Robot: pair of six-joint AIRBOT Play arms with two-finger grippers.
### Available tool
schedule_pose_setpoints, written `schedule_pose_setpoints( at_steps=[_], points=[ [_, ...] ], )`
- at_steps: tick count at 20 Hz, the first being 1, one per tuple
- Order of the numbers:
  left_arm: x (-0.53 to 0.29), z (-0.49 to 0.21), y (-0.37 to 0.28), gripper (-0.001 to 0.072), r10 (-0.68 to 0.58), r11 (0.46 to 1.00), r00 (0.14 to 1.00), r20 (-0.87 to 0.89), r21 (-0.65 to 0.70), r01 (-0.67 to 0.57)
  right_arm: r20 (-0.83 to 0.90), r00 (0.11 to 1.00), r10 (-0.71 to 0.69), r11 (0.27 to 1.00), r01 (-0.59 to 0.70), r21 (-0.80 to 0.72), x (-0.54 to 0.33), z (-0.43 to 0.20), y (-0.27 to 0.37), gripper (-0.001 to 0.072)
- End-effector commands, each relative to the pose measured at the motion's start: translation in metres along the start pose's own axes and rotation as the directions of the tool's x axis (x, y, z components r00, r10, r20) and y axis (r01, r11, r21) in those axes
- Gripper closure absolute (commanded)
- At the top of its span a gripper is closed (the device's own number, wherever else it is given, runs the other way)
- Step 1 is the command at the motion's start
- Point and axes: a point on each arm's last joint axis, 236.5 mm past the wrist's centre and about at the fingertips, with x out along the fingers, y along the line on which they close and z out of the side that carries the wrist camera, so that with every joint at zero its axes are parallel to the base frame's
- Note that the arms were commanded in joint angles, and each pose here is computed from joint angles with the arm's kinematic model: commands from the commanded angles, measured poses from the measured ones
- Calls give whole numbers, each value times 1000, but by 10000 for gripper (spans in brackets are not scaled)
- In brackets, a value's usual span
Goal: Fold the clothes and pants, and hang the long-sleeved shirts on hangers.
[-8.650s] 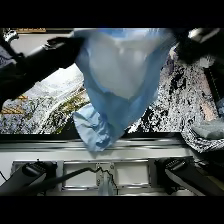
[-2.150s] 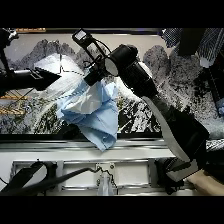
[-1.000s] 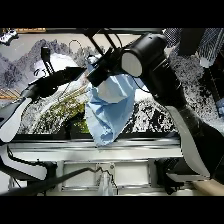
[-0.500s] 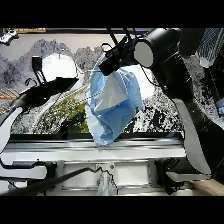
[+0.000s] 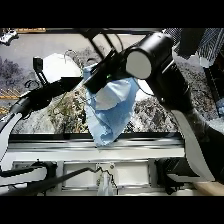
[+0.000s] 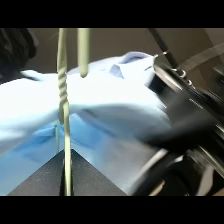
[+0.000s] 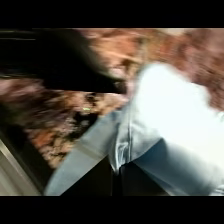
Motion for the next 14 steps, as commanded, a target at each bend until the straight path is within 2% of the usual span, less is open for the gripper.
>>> schedule_pose_setpoints(
  at_steps=[1, 4, 8, 12, 14],
  points=[
    [4, 4, -2, 701, -25, 1000, 999, 28, 8, 24, 5, 997, 72, 995, -71, -69, -11, 0, 46, 688],
    [-1, 12, -36, 701, -167, 985, 984, 60, 51, 164, 5, 996, 88, 993, -88, -82, -12, -1, 58, 687],
    [-5, 16, -56, 702, -251, 966, 965, 76, 76, 245, 1, 983, 182, 980, -182, -77, -16, -2, 90, 687],
    [-15, 7, -87, 701, -380, 922, 924, 40, 92, 375, 8, 997, 80, 993, -79, -91, -14, -1, 65, 686],
    [-18, 9, -94, 701, -407, 910, 912, 49, 100, 401, 17, 997, 70, 994, -68, -84, -17, 1, 58, 687]
  ],
)
